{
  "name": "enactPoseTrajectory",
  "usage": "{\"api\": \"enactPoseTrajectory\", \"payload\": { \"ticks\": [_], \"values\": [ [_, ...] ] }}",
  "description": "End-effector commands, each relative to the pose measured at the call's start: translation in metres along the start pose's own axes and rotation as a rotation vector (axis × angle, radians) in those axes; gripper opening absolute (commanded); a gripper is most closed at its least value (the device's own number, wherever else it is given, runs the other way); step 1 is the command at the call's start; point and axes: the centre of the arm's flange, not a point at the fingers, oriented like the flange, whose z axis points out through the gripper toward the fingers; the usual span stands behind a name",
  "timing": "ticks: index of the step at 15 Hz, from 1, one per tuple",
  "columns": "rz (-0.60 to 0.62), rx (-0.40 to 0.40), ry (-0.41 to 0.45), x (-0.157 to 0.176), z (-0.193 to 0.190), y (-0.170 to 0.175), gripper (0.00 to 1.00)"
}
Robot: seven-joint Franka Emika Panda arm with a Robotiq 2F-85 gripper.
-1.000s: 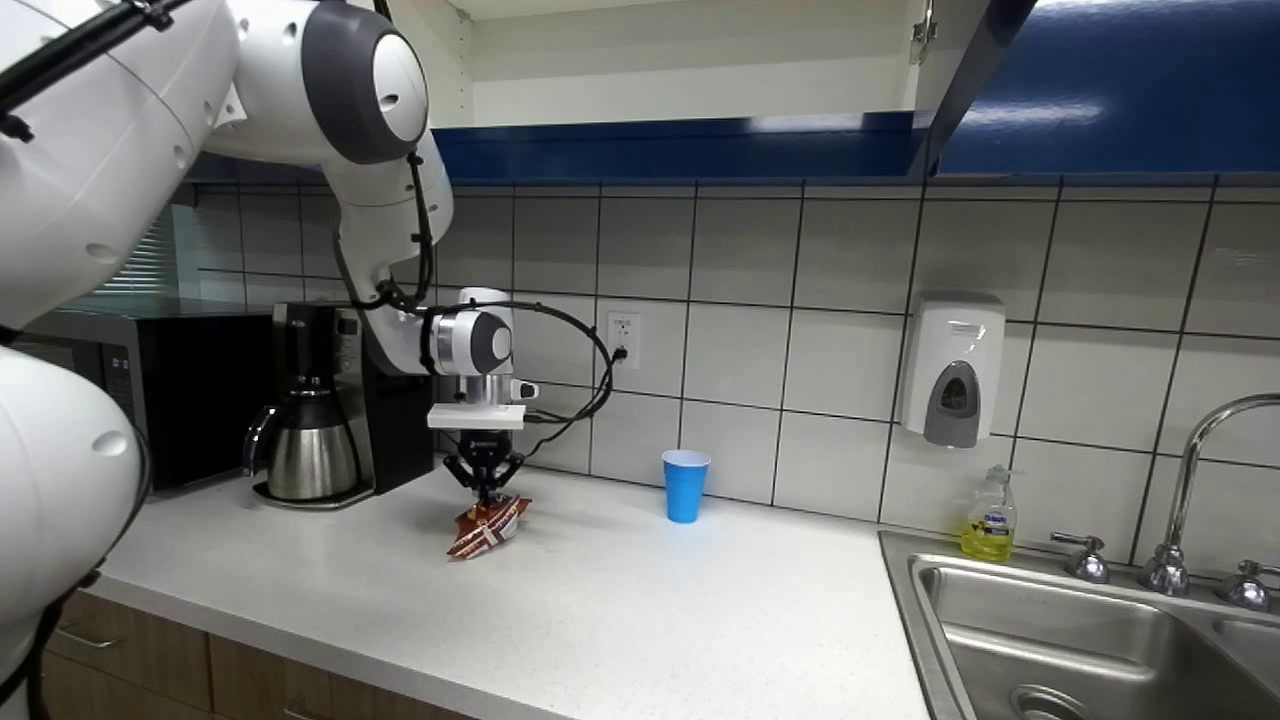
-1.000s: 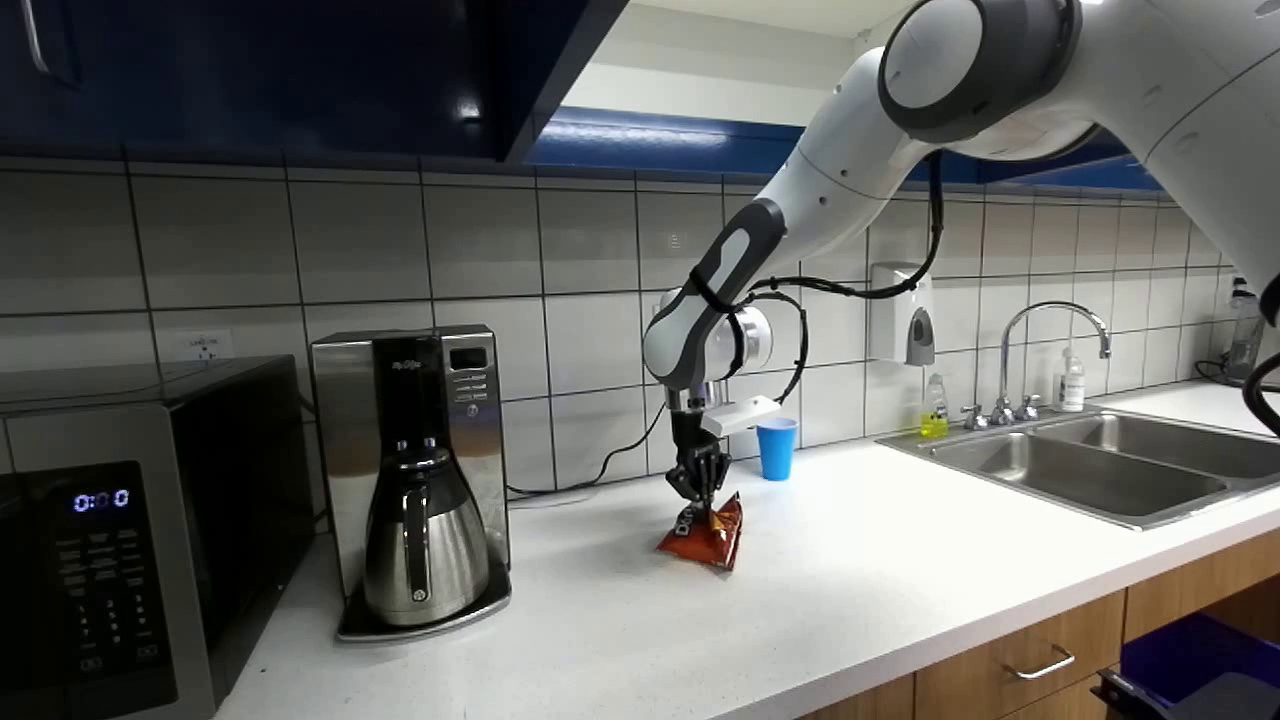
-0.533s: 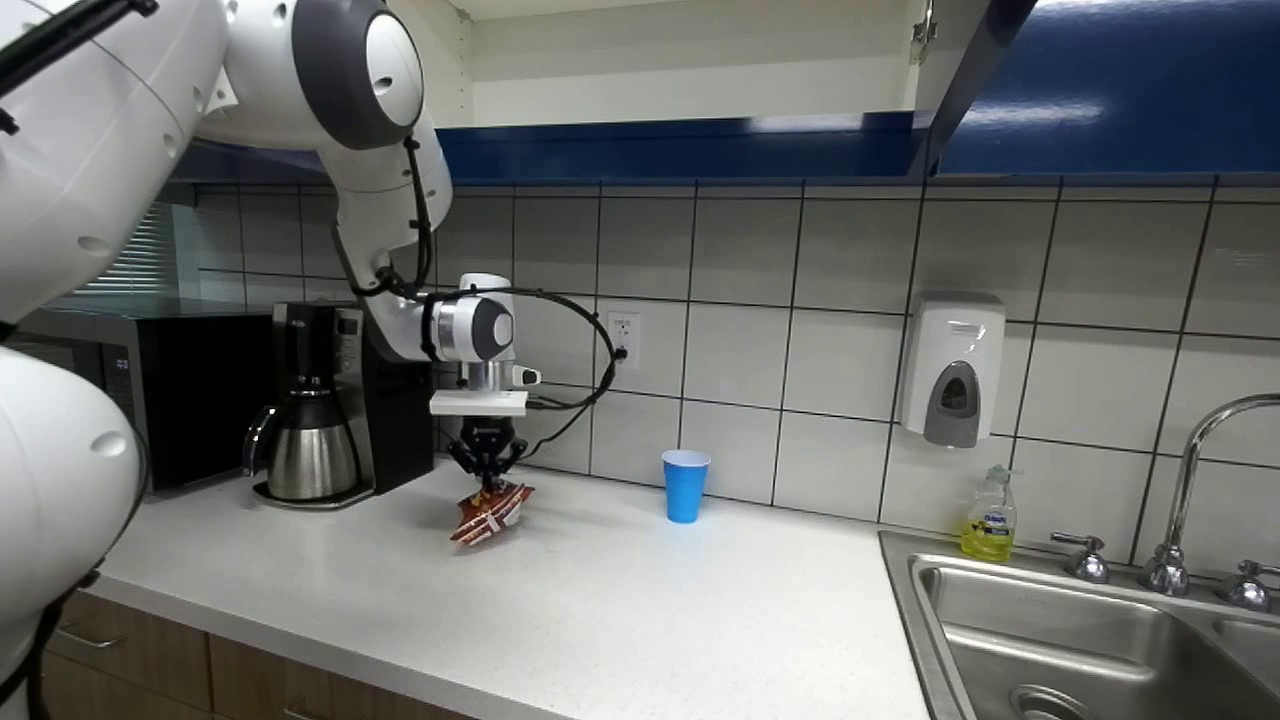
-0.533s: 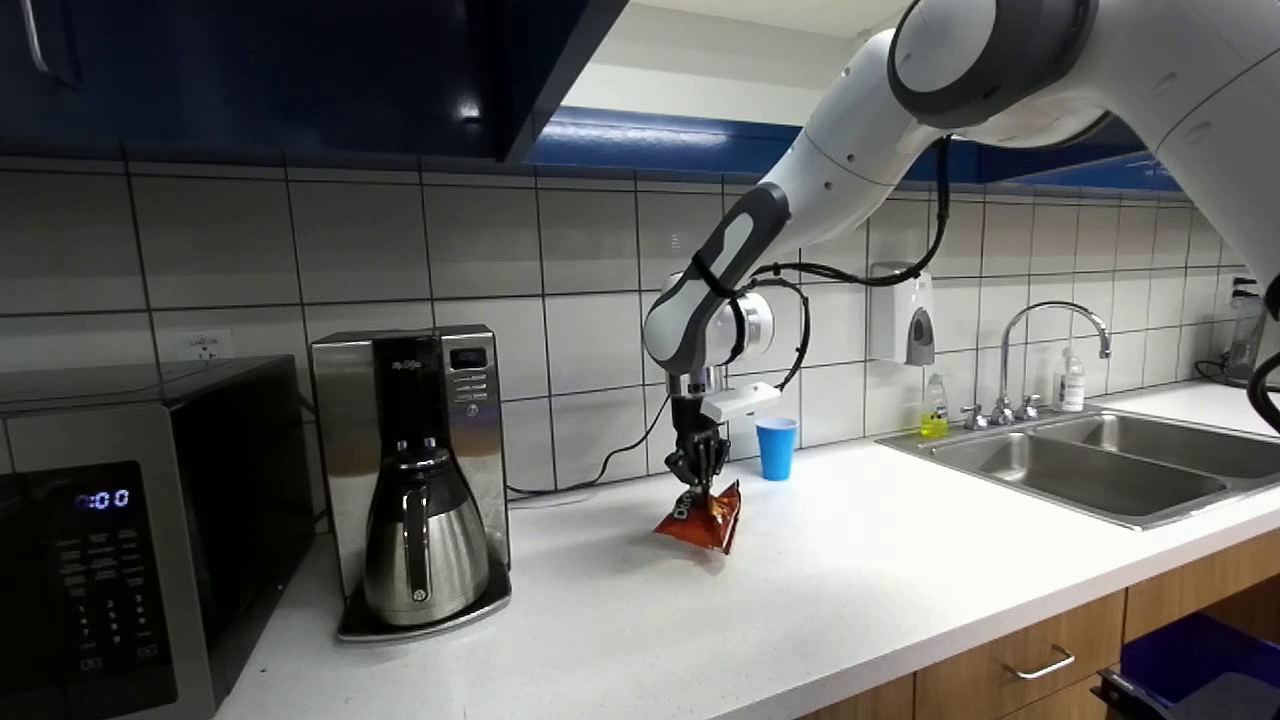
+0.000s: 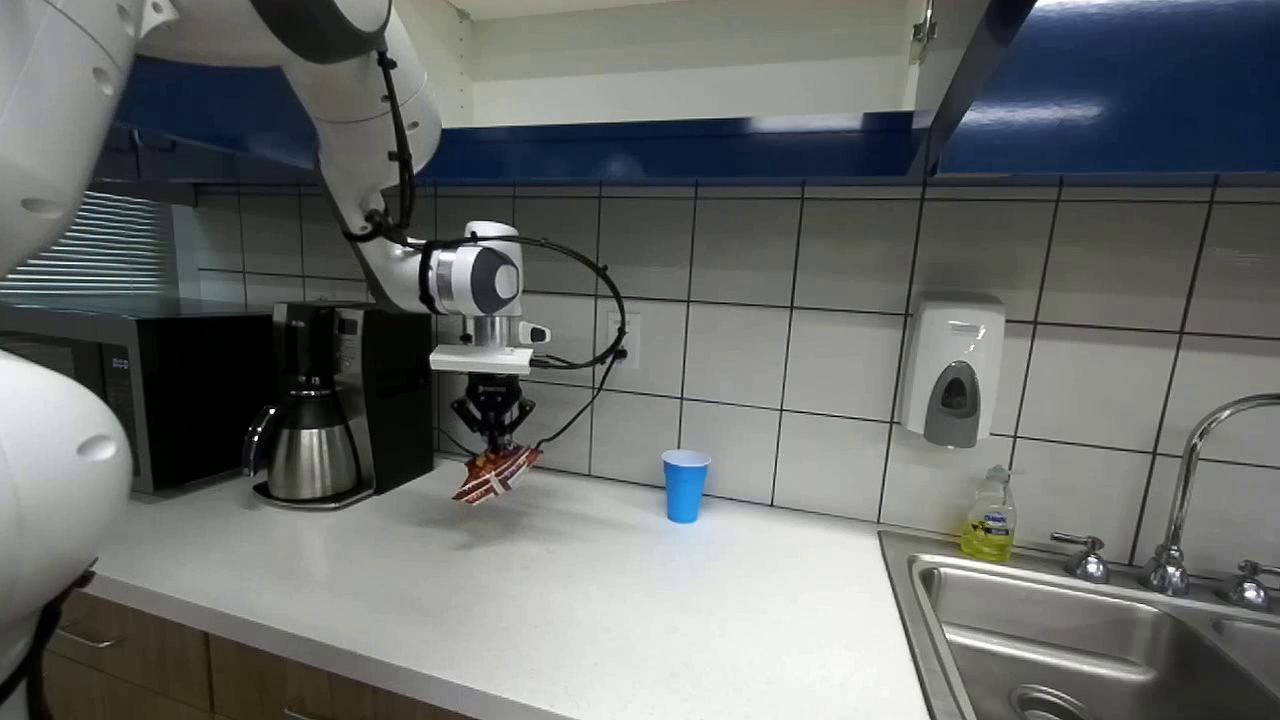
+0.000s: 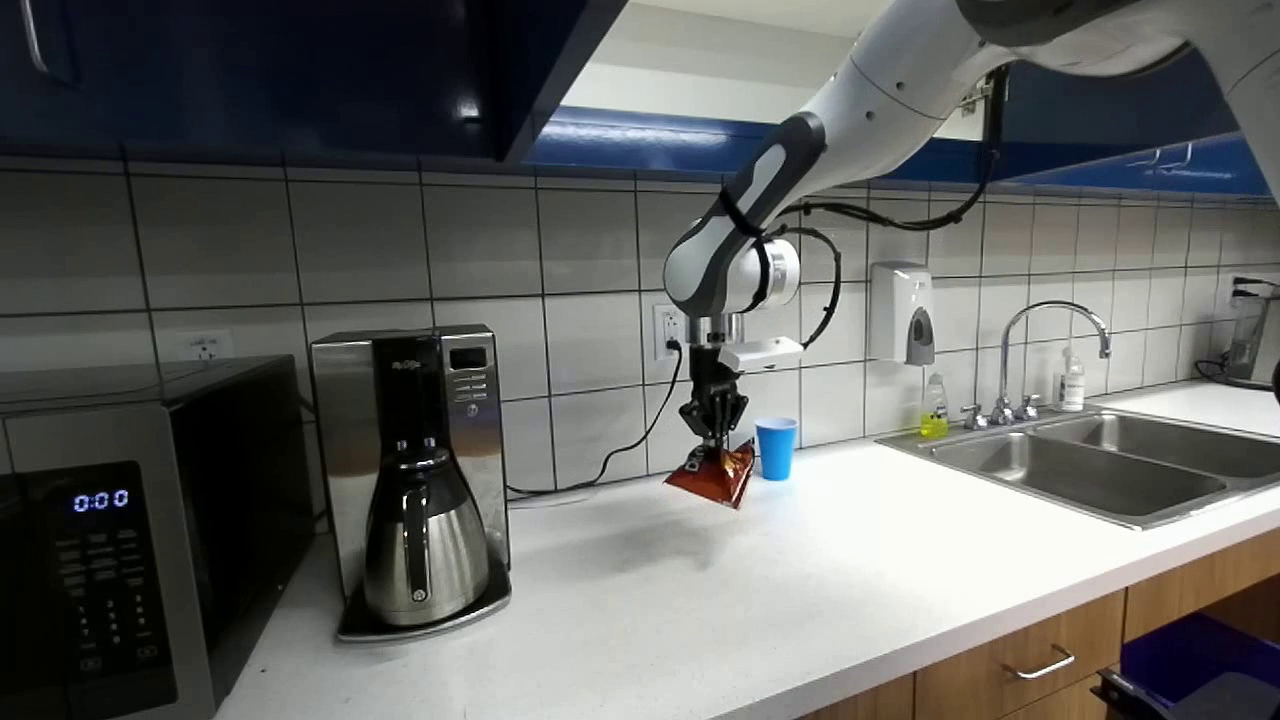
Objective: Put the packet in the cabinet
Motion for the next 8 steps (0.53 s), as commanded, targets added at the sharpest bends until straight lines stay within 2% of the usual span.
{"api": "enactPoseTrajectory", "payload": {
  "ticks": [1,8],
  "values": [
    [0.043,0.049,0.006,-0.046,-0.040,0.007,0.00],
    [0.051,0.112,-0.034,-0.131,-0.087,0.015,0.00]
  ]
}}
